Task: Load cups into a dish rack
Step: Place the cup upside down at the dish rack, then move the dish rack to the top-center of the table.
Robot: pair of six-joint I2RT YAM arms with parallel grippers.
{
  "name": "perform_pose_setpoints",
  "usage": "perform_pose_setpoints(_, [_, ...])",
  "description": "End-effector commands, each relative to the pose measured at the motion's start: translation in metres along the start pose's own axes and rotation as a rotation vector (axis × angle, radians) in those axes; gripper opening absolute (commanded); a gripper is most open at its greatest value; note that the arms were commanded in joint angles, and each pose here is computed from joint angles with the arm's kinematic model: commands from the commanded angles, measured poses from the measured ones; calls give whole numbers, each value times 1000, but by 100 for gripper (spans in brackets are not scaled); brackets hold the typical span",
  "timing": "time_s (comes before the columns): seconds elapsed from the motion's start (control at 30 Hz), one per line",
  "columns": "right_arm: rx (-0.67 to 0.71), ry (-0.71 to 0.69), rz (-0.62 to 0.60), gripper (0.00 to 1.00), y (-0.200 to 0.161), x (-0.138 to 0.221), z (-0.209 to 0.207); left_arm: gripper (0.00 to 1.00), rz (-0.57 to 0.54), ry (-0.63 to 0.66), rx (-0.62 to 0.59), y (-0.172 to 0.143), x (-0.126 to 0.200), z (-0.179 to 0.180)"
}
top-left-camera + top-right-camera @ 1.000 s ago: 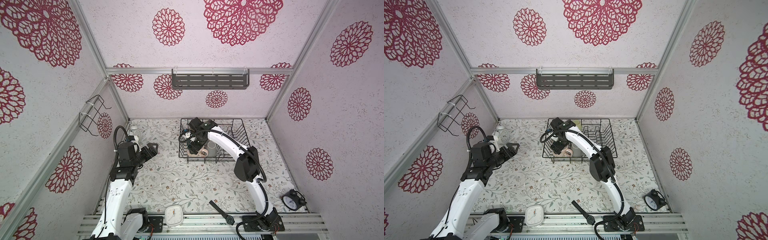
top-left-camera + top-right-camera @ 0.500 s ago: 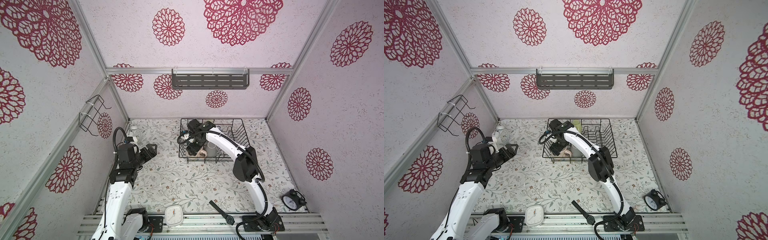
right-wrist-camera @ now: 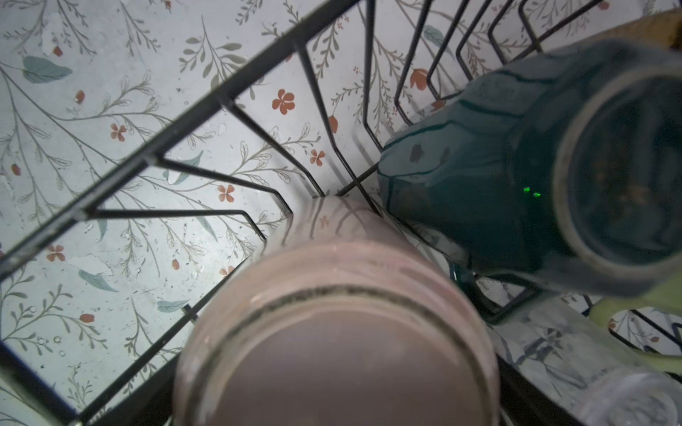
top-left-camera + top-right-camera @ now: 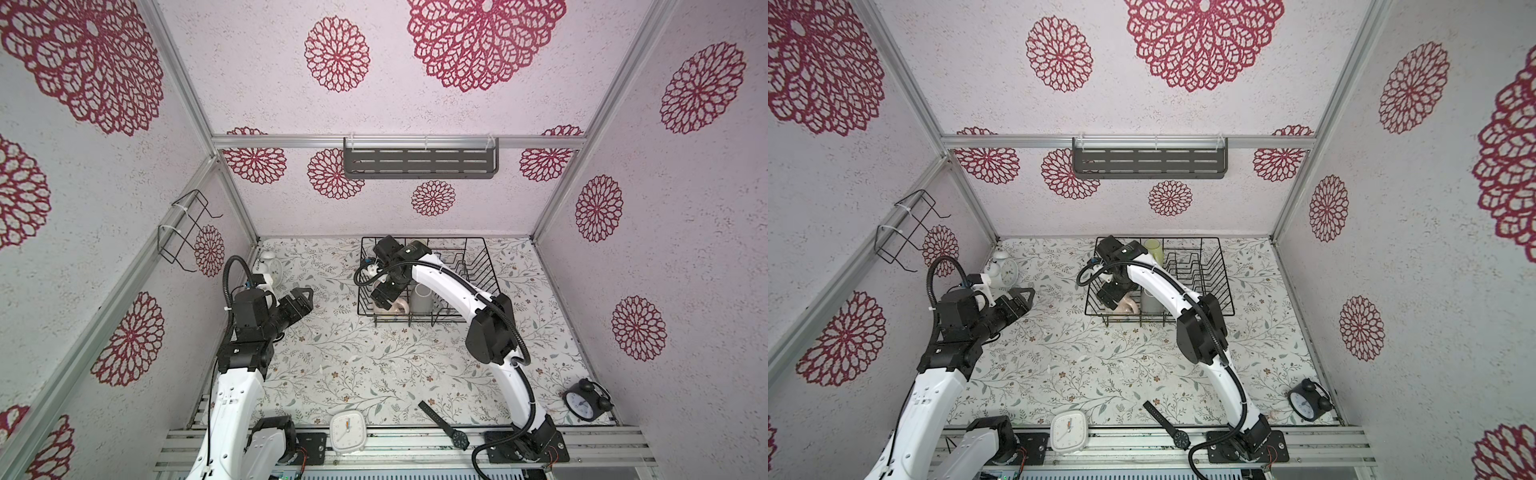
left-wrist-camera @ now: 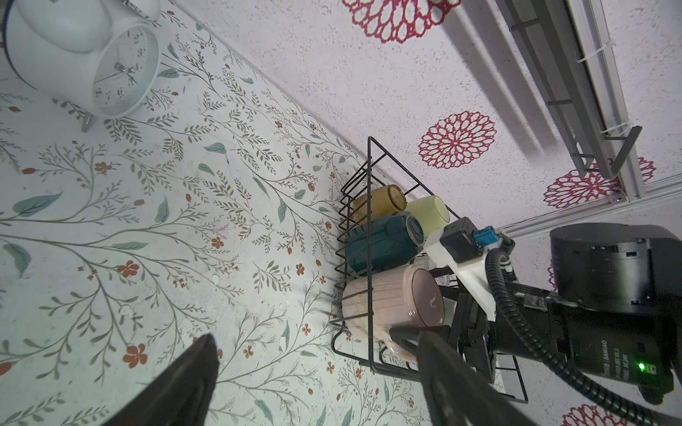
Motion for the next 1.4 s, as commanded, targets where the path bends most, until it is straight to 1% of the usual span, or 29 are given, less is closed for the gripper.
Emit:
perform_pose_setpoints(0.0, [-15,-21,-91,99,17,37,0,88,-5,11,4,-2,2,5])
perform_pose_setpoints(0.13, [-20,-26,-95,99,18,40,-1,88,-5,9,2,-2,3,4])
perform_pose_setpoints(0.23, [-24,-17,-127,99,22,51,1,89,-12,8,-4,-1,3,4])
perform_pose_setpoints(0.37, [-31,0,-179,99,27,76,5,89,-17,5,-11,2,6,1])
perform_pose_setpoints(0.43, [-55,-5,-214,99,29,96,4,89,-33,4,-18,5,9,-1])
perform_pose_setpoints(0.5, [-81,5,-267,99,30,120,5,92,-68,23,-23,13,18,-2])
perform_pose_setpoints(0.53, [-89,12,-309,99,31,134,7,98,-95,30,-29,18,24,-4])
perform_pose_setpoints(0.6, [-106,18,-404,99,32,160,7,97,-158,67,-37,29,34,-3])
perform_pose_setpoints(0.67, [-152,10,-515,99,28,187,-3,97,-218,129,-42,38,44,4])
perform_pose_setpoints(0.73, [-215,-16,-613,99,18,209,-21,97,-236,227,-21,43,53,17])
perform_pose_setpoints(0.77, [-253,-42,-678,99,10,223,-33,97,-230,253,-35,46,55,18])
perform_pose_setpoints(0.83, [-339,-97,-778,99,-14,239,-56,97,-208,265,-68,50,55,15])
perform_pose_setpoints(0.87, [-389,-136,-840,99,-31,251,-69,97,-203,258,-81,52,54,13])
perform_pose_setpoints(0.9, [-427,-171,-879,99,-46,256,-78,97,-206,248,-91,54,52,11])
perform_pose_setpoints(0.97, [-515,-285,-944,99,-85,268,-99,97,-223,248,-111,56,46,13])
perform_pose_setpoints(1.03, [-590,-409,-951,99,-125,266,-116,97,-242,280,-163,56,42,22])
perform_pose_setpoints(1.17, [-755,-760,-952,99,-207,251,-151,97,-309,401,-184,54,40,51])
perform_pose_setpoints(1.23, [-815,-849,-963,99,-240,235,-159,97,-359,433,-205,54,39,61])
perform_pose_setpoints(1.27, [-848,-870,-971,99,-253,226,-162,97,-382,444,-206,54,39,65])
perform_pose_setpoints(1.37, [-947,-879,-964,99,-289,198,-174,97,-432,475,-249,54,38,74])
Point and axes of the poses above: each gripper's point midway between its finger pads, its own x axis back along the fingers, its own z axis along the line the jaws close on, y = z × x, the point moved 1 cm from there along x, back along the fingers, and after that the axes turned 3 degrees about -x, right-handed, at the moved point
